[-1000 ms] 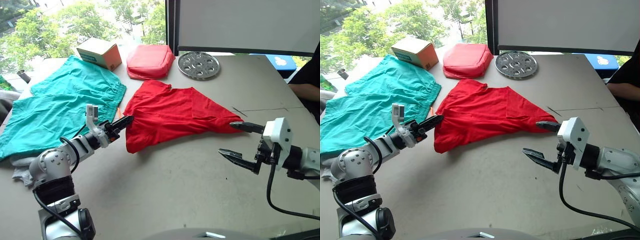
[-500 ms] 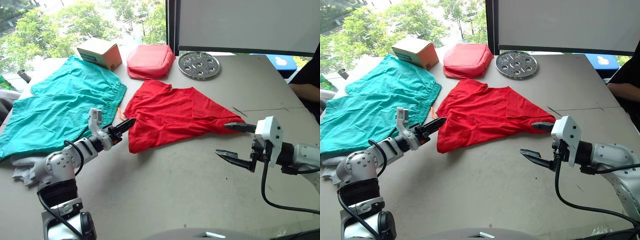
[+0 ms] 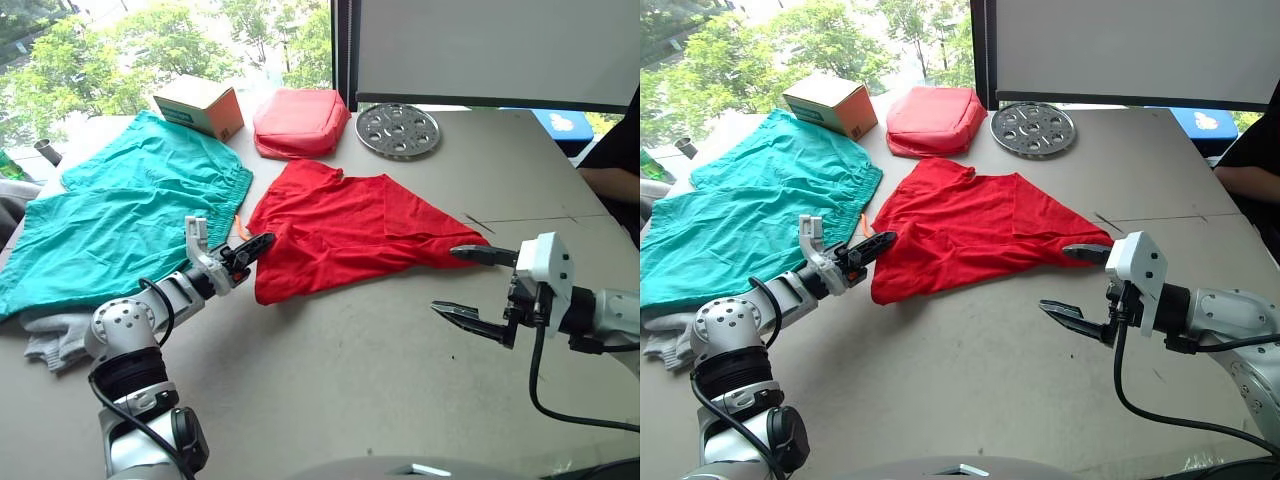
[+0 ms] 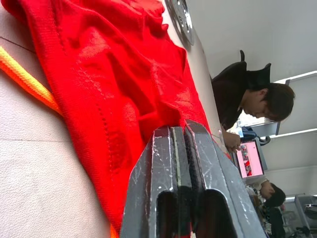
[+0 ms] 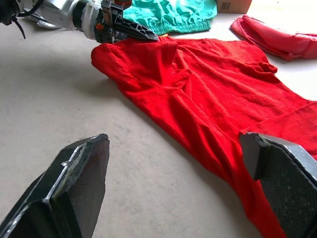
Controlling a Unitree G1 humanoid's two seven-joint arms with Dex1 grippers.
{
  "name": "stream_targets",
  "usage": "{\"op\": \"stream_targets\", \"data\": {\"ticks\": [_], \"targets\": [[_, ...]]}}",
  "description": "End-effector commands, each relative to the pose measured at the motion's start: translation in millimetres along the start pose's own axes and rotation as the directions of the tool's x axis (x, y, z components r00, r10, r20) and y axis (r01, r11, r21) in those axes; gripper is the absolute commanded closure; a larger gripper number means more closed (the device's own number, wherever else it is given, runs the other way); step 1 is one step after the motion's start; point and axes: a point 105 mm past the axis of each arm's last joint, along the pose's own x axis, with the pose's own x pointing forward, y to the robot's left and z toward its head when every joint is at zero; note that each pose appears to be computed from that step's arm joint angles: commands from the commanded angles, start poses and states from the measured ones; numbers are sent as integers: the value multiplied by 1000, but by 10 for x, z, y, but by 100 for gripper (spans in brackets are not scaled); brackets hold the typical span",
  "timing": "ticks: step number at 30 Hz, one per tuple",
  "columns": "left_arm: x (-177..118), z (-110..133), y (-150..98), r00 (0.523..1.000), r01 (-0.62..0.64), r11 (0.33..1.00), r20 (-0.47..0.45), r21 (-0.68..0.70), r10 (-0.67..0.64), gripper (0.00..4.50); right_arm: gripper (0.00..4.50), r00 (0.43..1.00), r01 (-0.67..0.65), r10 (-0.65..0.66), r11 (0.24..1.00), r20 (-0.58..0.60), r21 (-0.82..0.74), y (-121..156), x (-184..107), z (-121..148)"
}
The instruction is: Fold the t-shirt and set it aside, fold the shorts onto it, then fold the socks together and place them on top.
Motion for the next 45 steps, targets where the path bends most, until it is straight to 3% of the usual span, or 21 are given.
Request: {"op": "stream_targets", "data": {"ticks": [1, 6, 11, 14, 20, 25, 32, 36, 40, 45], "targets": [[-61, 82, -75, 999, 34, 999, 32, -5, -33, 446, 0, 1000, 11, -10, 999, 14, -42, -6, -47, 93], [-128, 134, -184, 997, 41, 995, 66, 88, -47, 446, 0, 997, 69, -72, 996, -30, -64, -173, -38, 33], [-206, 154, -559, 985, 123, 941, 74, 316, -153, 446, 0, 969, 107, -122, 991, -215, -80, -496, 22, -193], [-251, 138, -763, 970, 193, 912, 72, 361, -234, 446, 0, 946, 146, -136, 989, -295, 14, -788, 97, -233], [-364, -84, -993, 947, 308, 856, -52, 415, -316, 446, 0, 931, 225, -186, 970, -313, 91, -1312, 436, -116], [-479, -313, -963, 946, 324, 832, -144, 451, -291, 446, 0, 923, 138, -90, 985, -375, 105, -1254, 575, -289], [-575, -398, -862, 953, 301, 845, -158, 442, -258, 446, 0, 861, 143, -84, 987, -502, 79, -1179, 288, -571], [-576, -417, -804, 958, 286, 853, -158, 435, -241, 446, 0, 871, 190, -102, 972, -481, 139, -1132, 134, -532], [-570, -420, -788, 959, 283, 855, -158, 435, -236, 446, 0, 864, 314, -187, 926, -467, 211, -1263, 47, -531], [-559, -429, -774, 959, 281, 856, -161, 433, -233, 446, 0, 849, 364, -200, 892, -490, 267, -1339, 88, -620]]}}
